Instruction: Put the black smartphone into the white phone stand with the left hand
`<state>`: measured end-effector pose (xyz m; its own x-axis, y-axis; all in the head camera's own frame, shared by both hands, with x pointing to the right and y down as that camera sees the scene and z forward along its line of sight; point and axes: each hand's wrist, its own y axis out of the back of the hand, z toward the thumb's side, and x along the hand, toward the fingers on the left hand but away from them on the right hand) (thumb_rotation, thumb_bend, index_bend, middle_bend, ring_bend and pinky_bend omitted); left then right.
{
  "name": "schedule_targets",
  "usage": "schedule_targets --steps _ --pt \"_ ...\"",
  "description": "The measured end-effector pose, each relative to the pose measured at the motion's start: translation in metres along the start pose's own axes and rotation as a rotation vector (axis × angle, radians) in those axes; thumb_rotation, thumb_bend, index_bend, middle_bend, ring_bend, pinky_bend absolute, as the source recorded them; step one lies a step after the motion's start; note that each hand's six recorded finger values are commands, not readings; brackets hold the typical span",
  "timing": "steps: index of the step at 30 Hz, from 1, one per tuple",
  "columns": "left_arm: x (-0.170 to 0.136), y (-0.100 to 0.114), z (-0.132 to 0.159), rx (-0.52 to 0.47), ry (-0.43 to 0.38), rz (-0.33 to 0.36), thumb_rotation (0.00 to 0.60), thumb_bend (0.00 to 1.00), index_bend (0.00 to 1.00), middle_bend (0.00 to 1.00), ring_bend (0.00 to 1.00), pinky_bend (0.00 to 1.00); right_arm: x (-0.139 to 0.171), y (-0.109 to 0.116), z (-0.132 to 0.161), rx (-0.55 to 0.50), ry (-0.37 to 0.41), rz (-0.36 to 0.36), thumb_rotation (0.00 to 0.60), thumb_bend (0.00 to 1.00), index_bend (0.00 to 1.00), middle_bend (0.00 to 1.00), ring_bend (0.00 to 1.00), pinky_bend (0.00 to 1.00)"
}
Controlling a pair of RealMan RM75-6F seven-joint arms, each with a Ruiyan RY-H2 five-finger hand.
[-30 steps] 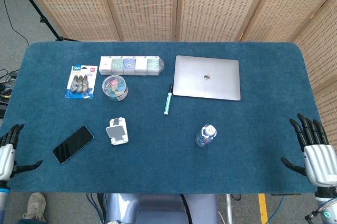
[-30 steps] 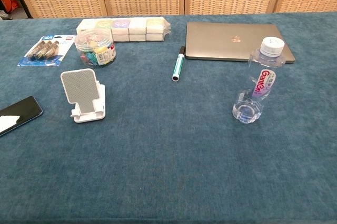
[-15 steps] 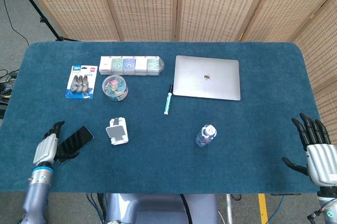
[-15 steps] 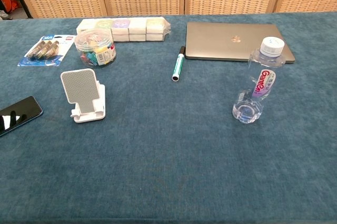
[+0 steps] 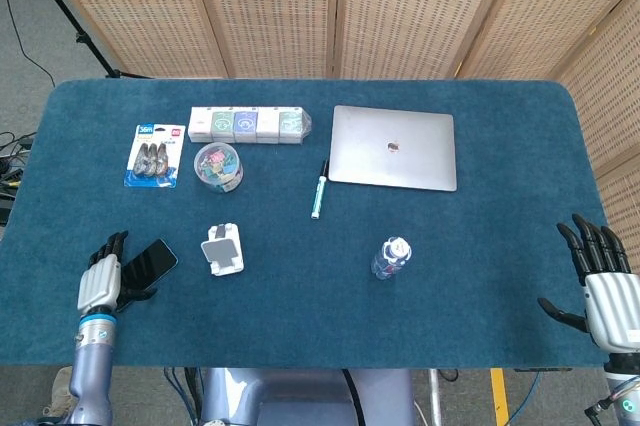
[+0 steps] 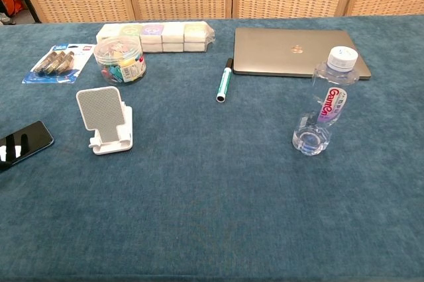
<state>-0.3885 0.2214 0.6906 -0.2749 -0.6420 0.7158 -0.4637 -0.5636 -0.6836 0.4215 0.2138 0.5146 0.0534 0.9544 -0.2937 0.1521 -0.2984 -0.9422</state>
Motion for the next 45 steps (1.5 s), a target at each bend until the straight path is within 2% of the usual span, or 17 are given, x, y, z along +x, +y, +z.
schedule_targets --steps 12,20,32,45 --pt "0.004 -0.006 -0.008 0.003 0.029 -0.007 0.600 0.00 0.00 0.00 0.00 0.00 0.000 0.000 -0.001 -0.003 -0.002 0.002 0.600 0.00 0.00 0.00 0.00 0.00" --pt "0.009 -0.006 -0.011 0.023 0.050 0.011 0.600 0.00 0.00 0.00 0.00 0.00 -0.001 0.000 -0.002 -0.008 -0.007 0.002 0.600 0.00 0.00 0.00 0.00 0.00" --pt "0.027 0.014 -0.022 0.063 0.076 0.059 0.600 0.00 0.00 0.00 0.00 0.00 -0.002 0.000 -0.004 -0.007 -0.015 0.002 0.600 0.00 0.00 0.00 0.00 0.00" --pt "0.050 0.036 -0.026 0.106 0.065 0.056 0.600 0.00 0.00 0.00 0.00 0.00 -0.002 -0.004 -0.004 0.006 -0.021 0.010 0.600 0.00 0.00 0.00 0.00 0.00"
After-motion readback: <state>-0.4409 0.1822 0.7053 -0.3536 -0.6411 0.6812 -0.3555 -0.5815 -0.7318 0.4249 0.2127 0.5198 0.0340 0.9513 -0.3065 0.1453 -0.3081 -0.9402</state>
